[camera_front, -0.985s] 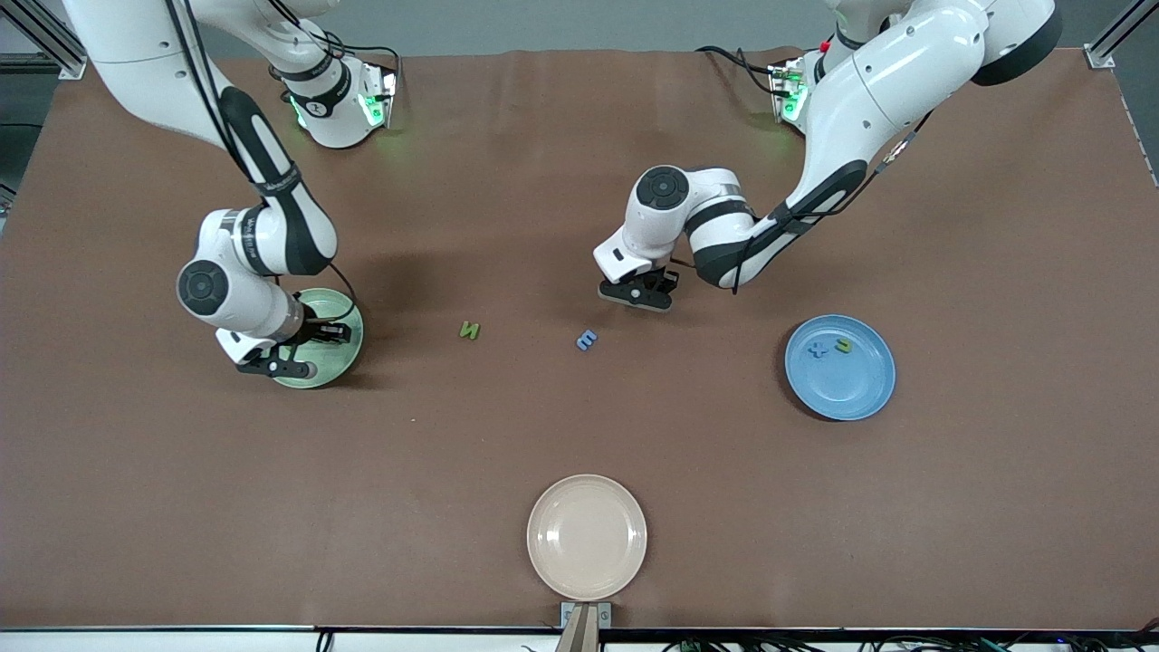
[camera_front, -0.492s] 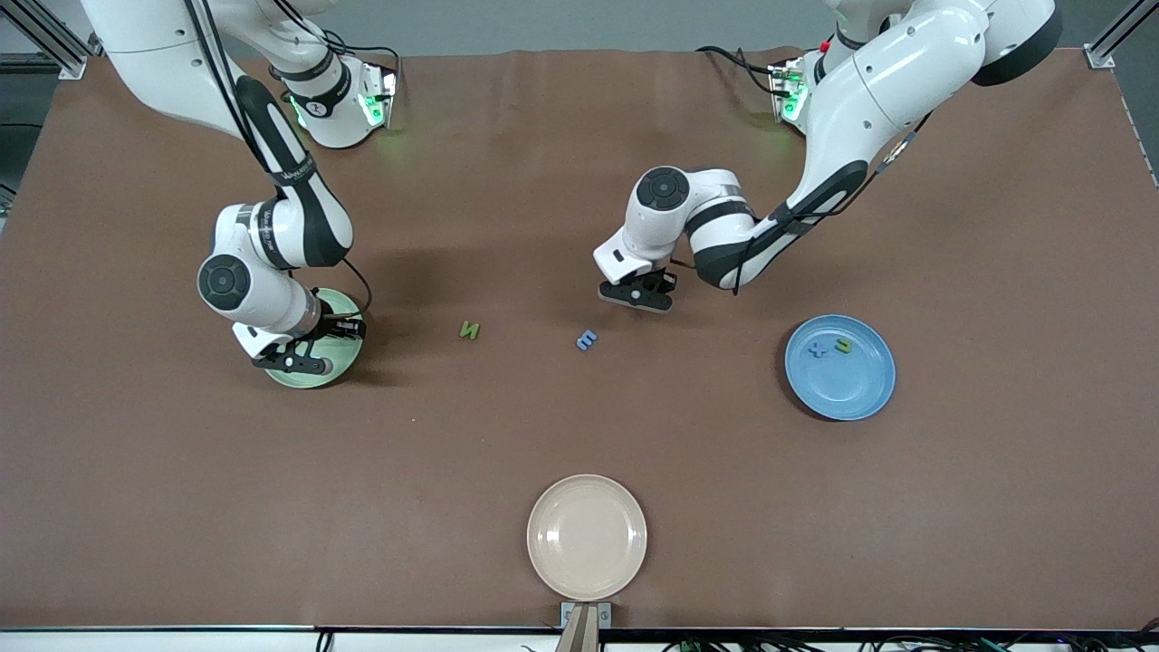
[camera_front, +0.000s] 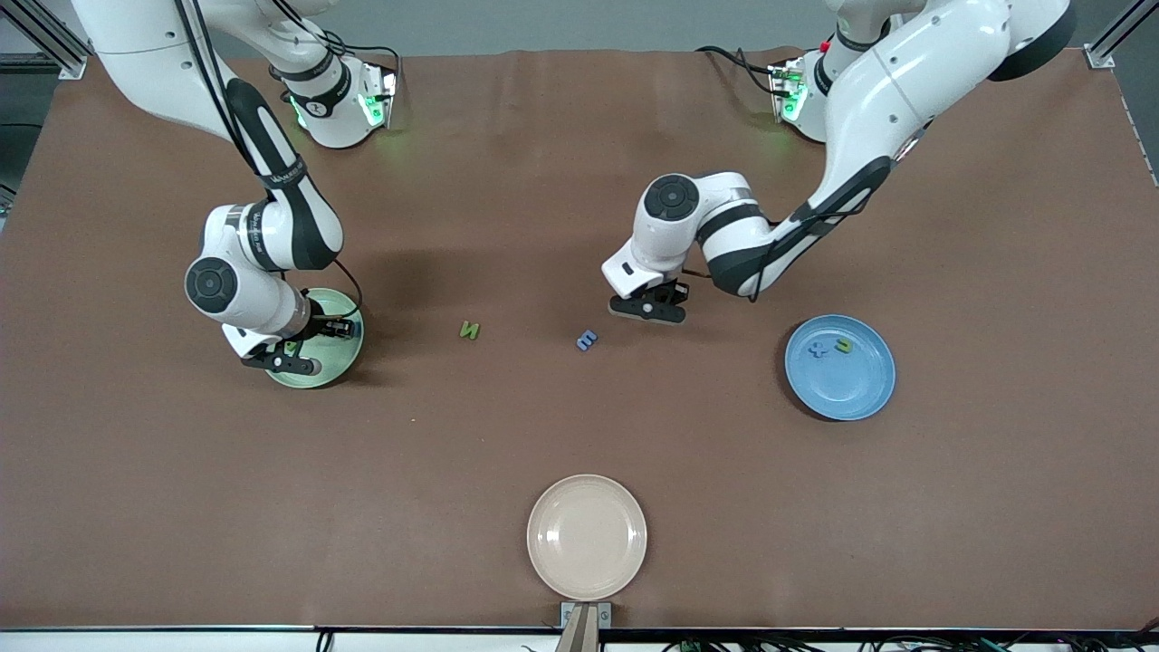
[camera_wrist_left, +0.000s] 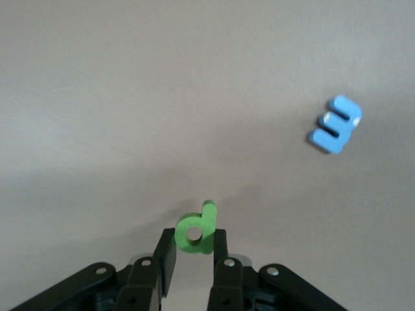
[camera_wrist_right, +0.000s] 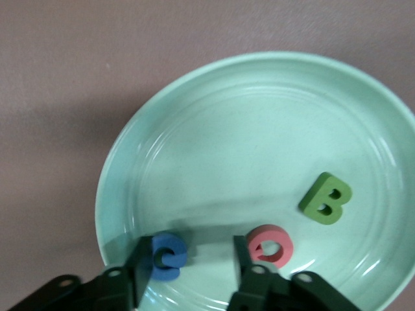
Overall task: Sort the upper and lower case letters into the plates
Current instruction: 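Drop the C on the green plate while the left gripper grasps the d, then drop the d on the blue plate while the right gripper grasps the N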
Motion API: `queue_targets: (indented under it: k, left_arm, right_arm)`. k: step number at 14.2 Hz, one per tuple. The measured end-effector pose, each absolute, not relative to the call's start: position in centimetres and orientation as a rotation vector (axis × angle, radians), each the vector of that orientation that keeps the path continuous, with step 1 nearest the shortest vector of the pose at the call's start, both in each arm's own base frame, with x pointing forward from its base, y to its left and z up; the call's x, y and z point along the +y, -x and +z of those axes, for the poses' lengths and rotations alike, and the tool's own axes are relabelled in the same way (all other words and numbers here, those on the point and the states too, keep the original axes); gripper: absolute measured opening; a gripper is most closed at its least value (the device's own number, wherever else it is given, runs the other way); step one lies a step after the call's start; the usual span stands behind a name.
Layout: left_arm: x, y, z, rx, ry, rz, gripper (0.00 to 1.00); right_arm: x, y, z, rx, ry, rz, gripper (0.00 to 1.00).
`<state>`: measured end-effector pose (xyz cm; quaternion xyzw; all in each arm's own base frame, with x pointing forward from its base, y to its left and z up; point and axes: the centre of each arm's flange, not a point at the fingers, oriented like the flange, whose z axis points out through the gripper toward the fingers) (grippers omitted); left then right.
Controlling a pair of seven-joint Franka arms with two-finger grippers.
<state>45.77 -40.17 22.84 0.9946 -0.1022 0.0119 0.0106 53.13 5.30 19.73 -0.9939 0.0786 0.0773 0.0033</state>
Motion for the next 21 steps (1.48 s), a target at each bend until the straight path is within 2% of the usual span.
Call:
queue_targets:
  k: [4,7,12,15,21]
  left_arm:
    - [-33.5,-50.2,27.3,-0.279,-3.147,0.001,0.27]
    - [-26.3,-53.8,28.1,-0.264,-3.164,-0.031,0.27]
    - [-16.0,-56.9,26.9,-0.267,-3.233,-0.002,0.27]
    - [-12.0,-57.7,24.9,-0.322,-3.289,0.006,0.27]
    - [-7.9,-58.5,21.0,-0.408,-3.252,-0.005,0.27]
  right_arm:
    - [6.3,-56.5,25.8,0.340,3.096,0.310,1.00]
    - [11.6,-57.4,29.1,0.422,3.095,0.273,1.00]
    - [25.0,-54.2,28.2,0.601,3.069,0.121,1.00]
    - [29.0,-52.6,25.8,0.593,3.054,0.055,1.00]
    - [31.1,-50.5,19.1,0.519,3.058,-0.013,1.00]
